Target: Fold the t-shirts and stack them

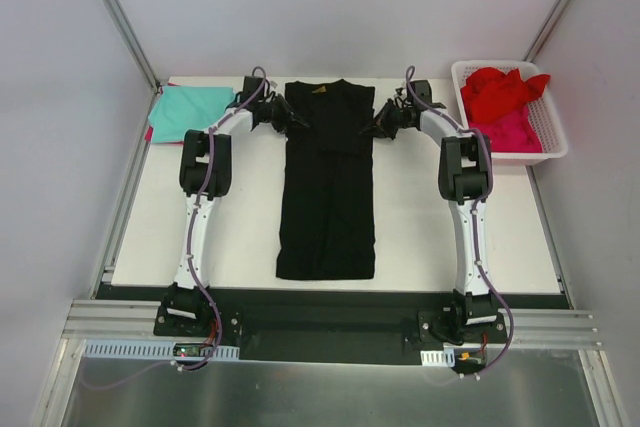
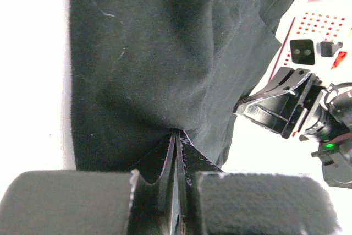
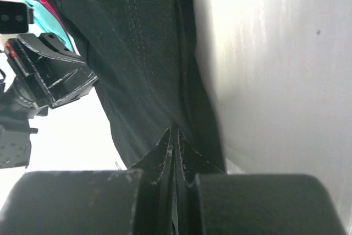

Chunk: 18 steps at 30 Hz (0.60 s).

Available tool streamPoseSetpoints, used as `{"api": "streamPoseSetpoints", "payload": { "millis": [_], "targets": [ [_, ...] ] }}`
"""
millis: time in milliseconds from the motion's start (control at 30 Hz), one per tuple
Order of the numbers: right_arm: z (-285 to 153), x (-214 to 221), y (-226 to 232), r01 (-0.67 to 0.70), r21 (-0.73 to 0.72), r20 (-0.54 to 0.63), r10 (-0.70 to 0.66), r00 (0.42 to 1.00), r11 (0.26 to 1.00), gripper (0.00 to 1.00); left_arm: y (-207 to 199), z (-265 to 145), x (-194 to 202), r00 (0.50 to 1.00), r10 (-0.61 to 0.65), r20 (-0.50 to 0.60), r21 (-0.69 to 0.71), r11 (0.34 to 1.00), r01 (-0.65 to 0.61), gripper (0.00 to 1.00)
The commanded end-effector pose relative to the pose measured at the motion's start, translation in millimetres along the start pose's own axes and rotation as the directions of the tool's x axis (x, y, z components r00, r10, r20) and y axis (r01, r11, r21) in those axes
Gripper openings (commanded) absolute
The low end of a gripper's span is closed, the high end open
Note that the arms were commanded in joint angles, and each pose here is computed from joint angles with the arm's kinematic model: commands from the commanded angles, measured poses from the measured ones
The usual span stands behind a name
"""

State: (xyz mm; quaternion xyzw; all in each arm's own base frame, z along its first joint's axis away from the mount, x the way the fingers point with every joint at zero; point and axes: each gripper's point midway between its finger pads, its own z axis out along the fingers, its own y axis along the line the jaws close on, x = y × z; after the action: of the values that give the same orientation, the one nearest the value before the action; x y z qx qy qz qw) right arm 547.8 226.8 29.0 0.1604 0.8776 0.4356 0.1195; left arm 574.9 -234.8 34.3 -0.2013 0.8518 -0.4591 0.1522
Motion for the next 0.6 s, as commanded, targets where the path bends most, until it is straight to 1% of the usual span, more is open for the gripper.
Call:
{"api": "streamPoseSetpoints", "payload": {
  "millis": [0, 100, 200, 233, 267, 300, 333, 367, 400, 467, 500, 533, 567],
  "targets": [
    [-4.3, -19.1, 25.6, -0.008, -0.107, 0.024, 0.011, 1.000, 0.994, 0.01, 12.4, 6.7, -17.6, 0.999, -0.042, 0.031, 0.017, 0.999, 0.041, 0.00],
    [-1.7, -24.4, 29.7, -0.001, -0.137, 0.027, 0.005, 1.000, 0.991, 0.01, 13.1, 3.6, -24.7, 0.998, -0.037, 0.048, 0.028, 0.999, 0.036, 0.00],
    [-4.3, -24.8, 41.1, 0.023, -0.177, 0.020, -0.019, 1.000, 0.984, 0.01, 7.0, -3.3, -30.4, 0.998, 0.001, 0.068, 0.045, 0.999, -0.004, 0.00],
    [-6.3, -23.1, 40.8, 0.029, -0.178, 0.018, -0.026, 1.000, 0.984, 0.01, 1.6, -6.7, -32.6, 0.996, 0.040, 0.082, 0.061, 0.997, -0.045, 0.00],
    [-10.0, -20.7, 47.2, 0.068, -0.193, 0.025, -0.064, 0.998, 0.979, 0.01, -10.3, -15.4, -32.6, 0.991, 0.085, 0.104, 0.084, 0.992, -0.094, 0.00],
    [-24.2, -20.8, 67.1, 0.127, -0.222, 0.055, -0.118, 0.992, 0.967, 0.01, -18.4, -21.4, -33.4, 0.983, 0.130, 0.127, 0.101, 0.985, -0.143, 0.00],
    [-29.7, -14.9, 67.6, 0.140, -0.217, 0.054, -0.131, 0.990, 0.966, 0.02, -24.7, -28.1, -34.0, 0.970, 0.189, 0.155, 0.106, 0.973, -0.207, 0.00],
    [-36.2, -11.0, 73.1, 0.165, -0.219, 0.059, -0.156, 0.986, 0.962, 0.04, -39.2, -43.5, -33.6, 0.952, 0.229, 0.203, 0.109, 0.961, -0.254, 0.00],
    [-56.1, -8.1, 95.0, 0.226, -0.228, 0.089, -0.211, 0.974, 0.947, 0.05, -45.3, -51.1, -31.6, 0.942, 0.253, 0.218, 0.110, 0.953, -0.282, 0.00],
    [-70.1, 3.9, 99.2, 0.254, -0.200, 0.086, -0.241, 0.967, 0.946, 0.08, -63.8, -73.9, -21.9, 0.923, 0.300, 0.241, 0.115, 0.936, -0.334, 0.00],
    [-81.9, 10.3, 100.6, 0.282, -0.170, 0.086, -0.270, 0.959, 0.944, 0.11, -69.2, -80.9, -16.0, 0.920, 0.309, 0.241, 0.120, 0.931, -0.344, 0.00],
    [-102.2, 18.9, 118.6, 0.318, -0.165, 0.107, -0.303, 0.947, 0.934, 0.19, -74.2, -88.8, -10.3, 0.919, 0.311, 0.241, 0.125, 0.929, -0.347, 0.03],
    [-108.7, 29.9, 112.4, 0.309, -0.140, 0.094, -0.298, 0.950, 0.941, 0.35, -78.7, -102.6, 2.3, 0.920, 0.311, 0.238, 0.126, 0.929, -0.347, 0.06]
  ]
}}
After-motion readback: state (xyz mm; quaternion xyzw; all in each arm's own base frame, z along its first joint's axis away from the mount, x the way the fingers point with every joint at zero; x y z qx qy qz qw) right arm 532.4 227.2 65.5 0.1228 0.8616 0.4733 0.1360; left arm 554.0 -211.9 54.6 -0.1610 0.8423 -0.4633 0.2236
